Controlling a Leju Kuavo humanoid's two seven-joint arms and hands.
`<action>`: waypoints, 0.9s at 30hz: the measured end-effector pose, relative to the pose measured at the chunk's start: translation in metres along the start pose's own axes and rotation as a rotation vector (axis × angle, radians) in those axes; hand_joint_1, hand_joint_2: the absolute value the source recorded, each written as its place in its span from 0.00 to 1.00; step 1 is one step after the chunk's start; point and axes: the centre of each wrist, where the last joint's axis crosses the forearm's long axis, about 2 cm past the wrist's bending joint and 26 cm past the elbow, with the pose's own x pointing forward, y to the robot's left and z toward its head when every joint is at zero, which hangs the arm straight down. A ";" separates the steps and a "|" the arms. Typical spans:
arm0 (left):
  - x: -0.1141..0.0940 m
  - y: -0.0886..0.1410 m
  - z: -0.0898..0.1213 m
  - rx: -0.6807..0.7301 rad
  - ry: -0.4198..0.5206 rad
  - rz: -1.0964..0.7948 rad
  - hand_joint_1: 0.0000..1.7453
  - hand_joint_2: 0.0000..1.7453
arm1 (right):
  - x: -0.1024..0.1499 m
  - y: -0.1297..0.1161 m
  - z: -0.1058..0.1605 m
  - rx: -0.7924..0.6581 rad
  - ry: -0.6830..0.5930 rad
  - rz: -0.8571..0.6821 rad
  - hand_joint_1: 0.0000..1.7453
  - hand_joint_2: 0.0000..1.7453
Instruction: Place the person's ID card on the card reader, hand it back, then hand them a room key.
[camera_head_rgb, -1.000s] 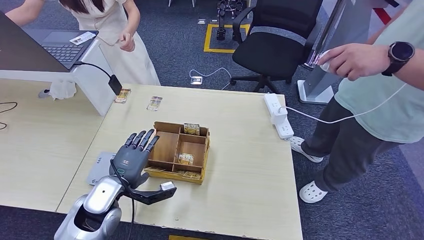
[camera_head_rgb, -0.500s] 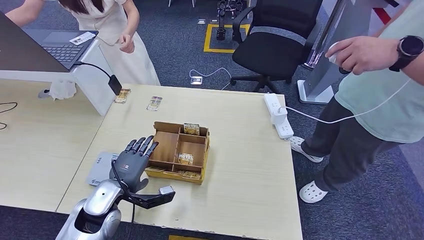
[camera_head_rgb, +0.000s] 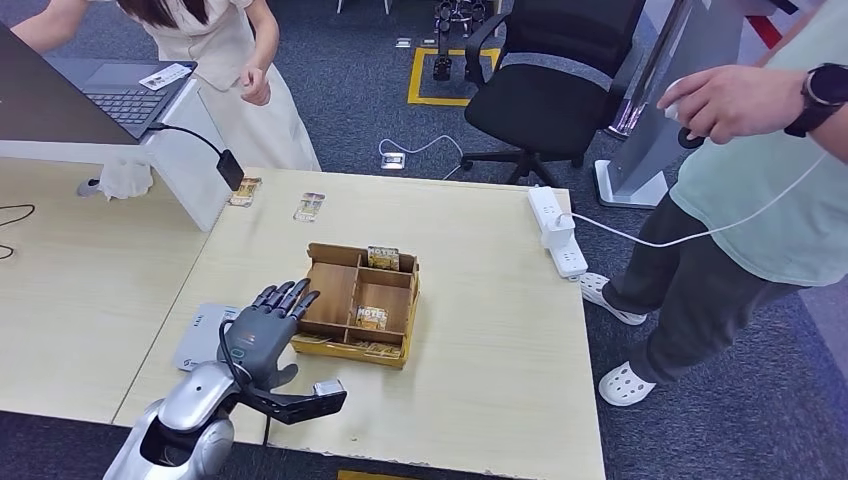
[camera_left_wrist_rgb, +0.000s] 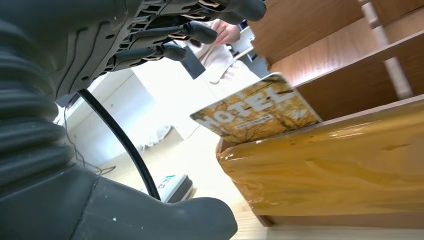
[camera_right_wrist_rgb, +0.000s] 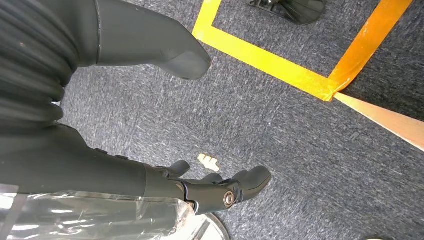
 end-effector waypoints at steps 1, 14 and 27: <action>-0.001 0.000 0.000 -0.003 -0.003 0.002 0.00 1.00 | 0.000 0.000 0.000 0.000 0.000 0.001 0.00 1.00; -0.006 0.000 0.002 -0.013 -0.006 -0.008 0.00 1.00 | 0.000 0.000 0.000 0.000 0.001 0.004 0.00 1.00; -0.007 -0.001 0.002 -0.023 -0.012 0.006 0.00 1.00 | 0.000 0.000 0.000 0.001 0.000 0.007 0.00 1.00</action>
